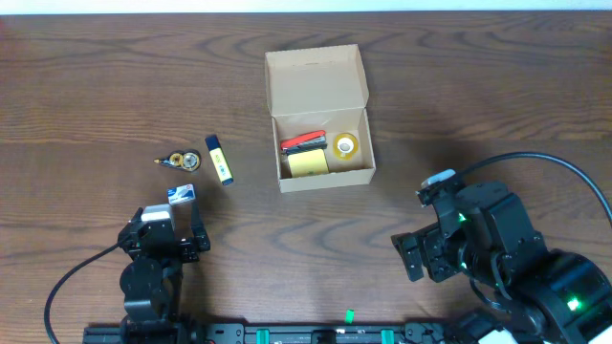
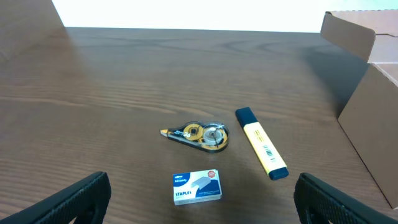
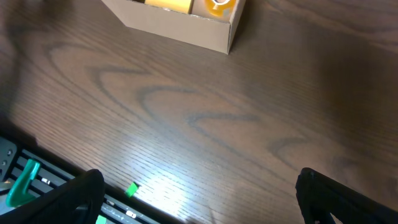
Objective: Pack container
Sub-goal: 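Reach the left gripper toward the correction tape dispenser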
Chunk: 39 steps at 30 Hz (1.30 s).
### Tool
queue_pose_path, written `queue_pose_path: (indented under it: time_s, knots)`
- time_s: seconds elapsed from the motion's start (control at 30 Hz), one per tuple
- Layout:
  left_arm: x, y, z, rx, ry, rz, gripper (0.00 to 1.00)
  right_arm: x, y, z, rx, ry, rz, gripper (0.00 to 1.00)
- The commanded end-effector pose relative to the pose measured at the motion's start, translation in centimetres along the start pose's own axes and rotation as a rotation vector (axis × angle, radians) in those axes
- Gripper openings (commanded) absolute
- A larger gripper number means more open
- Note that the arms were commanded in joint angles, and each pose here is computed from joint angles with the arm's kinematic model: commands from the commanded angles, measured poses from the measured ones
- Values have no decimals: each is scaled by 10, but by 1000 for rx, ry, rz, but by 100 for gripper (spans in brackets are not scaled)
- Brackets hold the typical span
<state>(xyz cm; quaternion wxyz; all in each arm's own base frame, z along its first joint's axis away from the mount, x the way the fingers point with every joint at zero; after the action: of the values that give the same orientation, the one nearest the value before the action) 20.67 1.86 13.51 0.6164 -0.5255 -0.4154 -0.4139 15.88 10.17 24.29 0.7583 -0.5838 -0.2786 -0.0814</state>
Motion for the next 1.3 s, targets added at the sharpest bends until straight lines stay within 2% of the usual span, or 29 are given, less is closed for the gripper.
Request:
queue_pose_path:
  time_s: [0.0,0.53,0.6,0.73,0.8,1.07,1.27]
  knots:
    - [-11,2,-1,-6,-2,32,95,-2,1,1,2,-4,8,99]
    - [-10,2,-3,-16,-4,30,95,-2,1,1,2,-4,7,99]
    - [-11,2,-7,-42,-46,31,95,-2,1,1,2,-4,7,99]
    - [-4,2,-7,-45,-298,5,95,-2,1,1,2,-4,7,99]
    - [3,2,-9,-62,-327,-19,95,-2,1,1,2,-4,7,99]
    - [29,9,-5,-58,-330,-113,95,-2,1,1,2,-4,7,99]
    - [33,25,-5,-46,-282,-1,95,-2,1,1,2,-4,8,99]
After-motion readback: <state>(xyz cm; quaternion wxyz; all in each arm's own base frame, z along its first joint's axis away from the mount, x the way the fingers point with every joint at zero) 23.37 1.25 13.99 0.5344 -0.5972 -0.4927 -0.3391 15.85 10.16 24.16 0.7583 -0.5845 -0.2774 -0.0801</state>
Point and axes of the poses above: each gripper's point midway between its finger pads, its own y axis out along the fingers, its own z axis along the line the jaws close on, x = y × z, the point moved 2 cm from there along -y, back along the fingers, and after that the axes turned 5 degrees about y, right-handed, at the moved point
